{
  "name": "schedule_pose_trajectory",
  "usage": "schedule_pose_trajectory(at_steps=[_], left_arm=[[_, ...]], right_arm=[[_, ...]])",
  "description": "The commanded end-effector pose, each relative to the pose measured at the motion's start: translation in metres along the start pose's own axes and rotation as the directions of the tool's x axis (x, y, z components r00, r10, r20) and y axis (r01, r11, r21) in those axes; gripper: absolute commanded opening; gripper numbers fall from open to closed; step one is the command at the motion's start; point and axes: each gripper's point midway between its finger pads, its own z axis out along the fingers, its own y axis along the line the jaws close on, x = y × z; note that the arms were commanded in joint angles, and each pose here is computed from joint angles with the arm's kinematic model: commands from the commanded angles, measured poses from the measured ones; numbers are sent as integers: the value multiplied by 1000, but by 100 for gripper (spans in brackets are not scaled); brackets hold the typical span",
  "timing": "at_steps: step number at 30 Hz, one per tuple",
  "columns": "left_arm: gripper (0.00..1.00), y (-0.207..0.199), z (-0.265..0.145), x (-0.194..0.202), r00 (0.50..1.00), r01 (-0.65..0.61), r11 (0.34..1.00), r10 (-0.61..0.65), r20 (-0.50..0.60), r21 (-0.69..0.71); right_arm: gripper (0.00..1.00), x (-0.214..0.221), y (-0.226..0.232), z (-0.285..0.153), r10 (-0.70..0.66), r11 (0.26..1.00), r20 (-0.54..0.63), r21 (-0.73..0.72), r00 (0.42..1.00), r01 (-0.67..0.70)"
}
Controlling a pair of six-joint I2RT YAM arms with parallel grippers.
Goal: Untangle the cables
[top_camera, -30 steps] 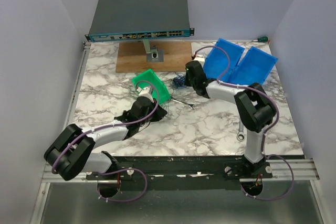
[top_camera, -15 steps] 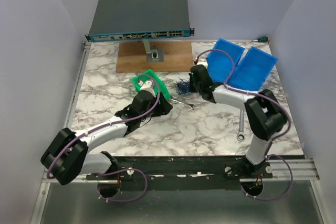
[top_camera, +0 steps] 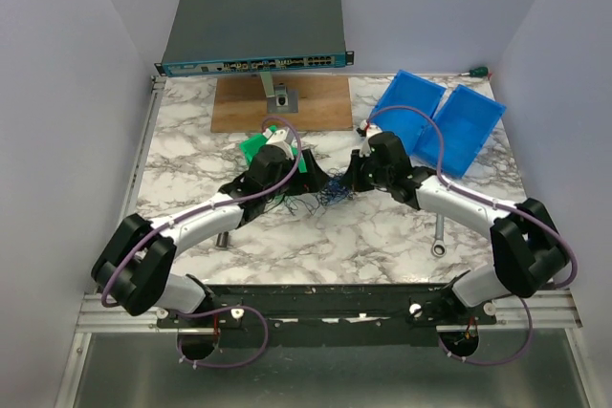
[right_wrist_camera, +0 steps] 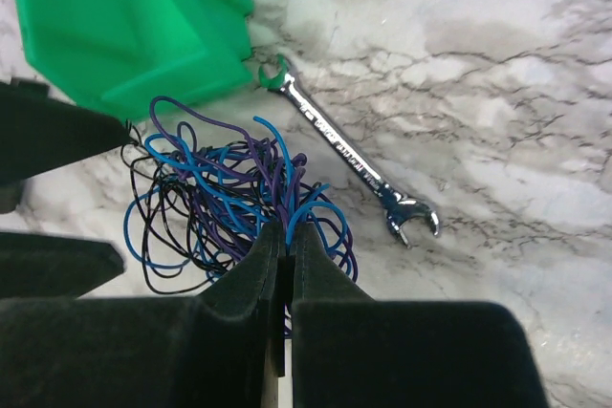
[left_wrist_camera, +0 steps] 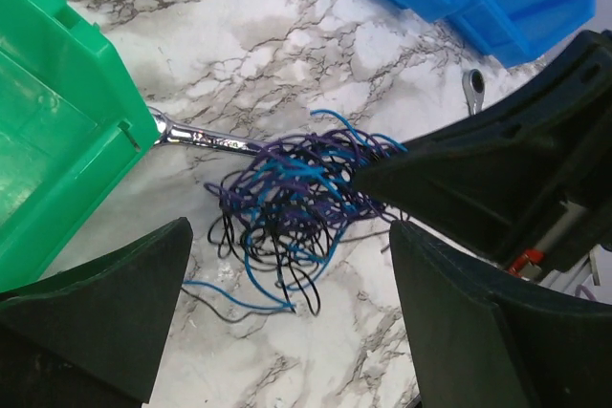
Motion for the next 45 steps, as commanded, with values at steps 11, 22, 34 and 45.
schedule_pose_trajectory(at_steps=[11, 22, 34, 45], left_arm=[[55, 1, 15, 19, 991, 122, 982, -112, -78, 145], [0, 44, 0, 24, 996, 91, 996, -91, 16, -2], [0, 34, 22, 29, 997, 74, 997, -74, -3, 27], [0, 41, 43, 10, 998, -20, 998, 23, 54, -55]], right_arm=[[1, -6, 47, -30, 67, 972, 0, -226, 998, -66], [1, -38, -47, 54, 53, 960, 167, 263, 984, -97], [1, -63, -102, 131, -17, 836, 213, 539, 977, -103], [1, -68, -132, 194, -120, 627, 130, 779, 984, -26]])
